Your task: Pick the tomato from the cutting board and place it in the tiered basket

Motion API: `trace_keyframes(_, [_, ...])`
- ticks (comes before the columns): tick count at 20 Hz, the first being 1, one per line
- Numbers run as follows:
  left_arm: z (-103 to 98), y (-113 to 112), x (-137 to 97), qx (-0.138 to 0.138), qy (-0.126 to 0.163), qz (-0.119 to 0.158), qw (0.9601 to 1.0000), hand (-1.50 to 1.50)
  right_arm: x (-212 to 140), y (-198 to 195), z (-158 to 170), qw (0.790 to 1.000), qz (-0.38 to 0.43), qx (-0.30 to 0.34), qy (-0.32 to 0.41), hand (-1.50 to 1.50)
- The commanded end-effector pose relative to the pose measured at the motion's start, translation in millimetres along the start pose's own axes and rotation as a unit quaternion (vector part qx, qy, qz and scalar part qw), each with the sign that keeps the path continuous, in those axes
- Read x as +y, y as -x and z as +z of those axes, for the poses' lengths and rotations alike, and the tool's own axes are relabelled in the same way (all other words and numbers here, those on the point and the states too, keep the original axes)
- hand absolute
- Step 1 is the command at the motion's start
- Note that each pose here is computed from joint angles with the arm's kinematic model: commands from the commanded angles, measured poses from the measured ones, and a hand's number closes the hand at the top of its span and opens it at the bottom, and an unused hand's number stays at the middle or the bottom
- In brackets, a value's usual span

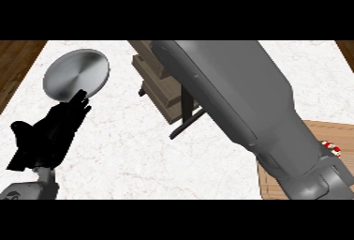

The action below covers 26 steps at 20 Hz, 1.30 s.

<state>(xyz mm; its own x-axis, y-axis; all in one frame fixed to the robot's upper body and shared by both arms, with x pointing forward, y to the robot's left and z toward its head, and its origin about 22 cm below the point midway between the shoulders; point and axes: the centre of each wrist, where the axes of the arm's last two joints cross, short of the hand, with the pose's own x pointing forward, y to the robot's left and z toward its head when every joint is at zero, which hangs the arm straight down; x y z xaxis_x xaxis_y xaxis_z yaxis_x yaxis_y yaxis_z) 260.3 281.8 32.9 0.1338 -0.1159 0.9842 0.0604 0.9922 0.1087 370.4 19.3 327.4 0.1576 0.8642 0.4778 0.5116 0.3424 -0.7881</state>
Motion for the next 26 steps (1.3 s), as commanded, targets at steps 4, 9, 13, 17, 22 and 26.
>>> trace_keyframes(4, [1,-5,-1,-0.006,0.001,-0.005,1.0000,0.00,17,-2,-9,0.994,-0.077,0.075,0.025,-1.50])
trace_keyframes(9, [-7,-10,2,0.005,-0.005,0.008,0.9999,0.00,-22,-7,-20,0.975,-0.191,0.100,0.049,-1.50])
trace_keyframes(13, [-8,-8,-8,0.008,-0.005,0.005,0.9999,0.00,-36,-6,-18,0.954,-0.269,0.109,0.073,-1.50])
trace_keyframes(17, [-4,5,3,0.011,-0.012,0.001,0.9999,0.00,-60,-3,-24,0.925,-0.342,0.124,0.113,-1.50])
trace_keyframes(22, [-3,-1,5,0.013,-0.026,-0.002,0.9996,0.00,-83,6,-24,0.904,-0.363,0.134,0.181,-1.50])
trace_keyframes(26, [15,12,29,0.019,-0.038,0.008,0.9991,0.00,-121,26,-26,0.892,-0.353,0.152,0.239,-1.50])
